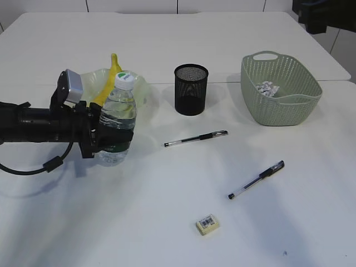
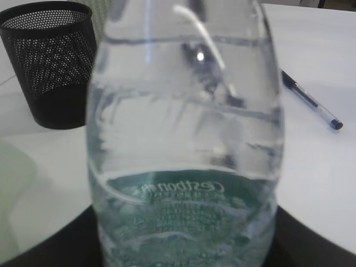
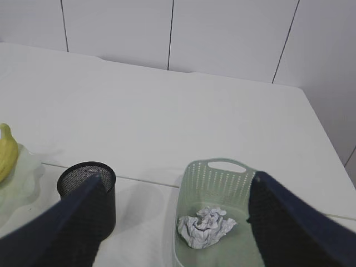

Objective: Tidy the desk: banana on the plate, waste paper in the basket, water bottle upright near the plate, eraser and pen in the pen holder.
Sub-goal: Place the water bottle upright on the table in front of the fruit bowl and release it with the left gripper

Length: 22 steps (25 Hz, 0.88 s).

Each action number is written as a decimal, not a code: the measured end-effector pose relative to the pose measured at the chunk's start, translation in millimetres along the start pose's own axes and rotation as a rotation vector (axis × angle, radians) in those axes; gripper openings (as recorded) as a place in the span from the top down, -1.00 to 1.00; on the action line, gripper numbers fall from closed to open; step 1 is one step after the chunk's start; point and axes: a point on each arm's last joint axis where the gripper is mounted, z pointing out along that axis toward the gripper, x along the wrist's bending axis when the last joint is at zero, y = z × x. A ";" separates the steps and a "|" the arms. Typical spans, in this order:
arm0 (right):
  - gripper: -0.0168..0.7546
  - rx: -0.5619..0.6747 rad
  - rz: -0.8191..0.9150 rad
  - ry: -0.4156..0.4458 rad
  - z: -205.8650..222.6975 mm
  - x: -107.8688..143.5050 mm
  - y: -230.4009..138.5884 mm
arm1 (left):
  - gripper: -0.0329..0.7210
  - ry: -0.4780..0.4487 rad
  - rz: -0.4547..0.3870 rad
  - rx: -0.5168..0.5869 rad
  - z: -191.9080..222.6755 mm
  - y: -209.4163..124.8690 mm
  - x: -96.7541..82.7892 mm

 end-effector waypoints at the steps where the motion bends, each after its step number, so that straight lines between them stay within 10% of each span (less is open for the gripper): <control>1: -0.56 0.000 0.000 0.000 0.0 0.0 0.0 | -0.11 0.003 0.000 0.005 0.0 -0.4 0.3; 22: -0.56 0.000 -0.012 0.000 0.0 0.0 0.0 | -0.12 0.026 0.000 0.036 -0.1 -3.3 2.3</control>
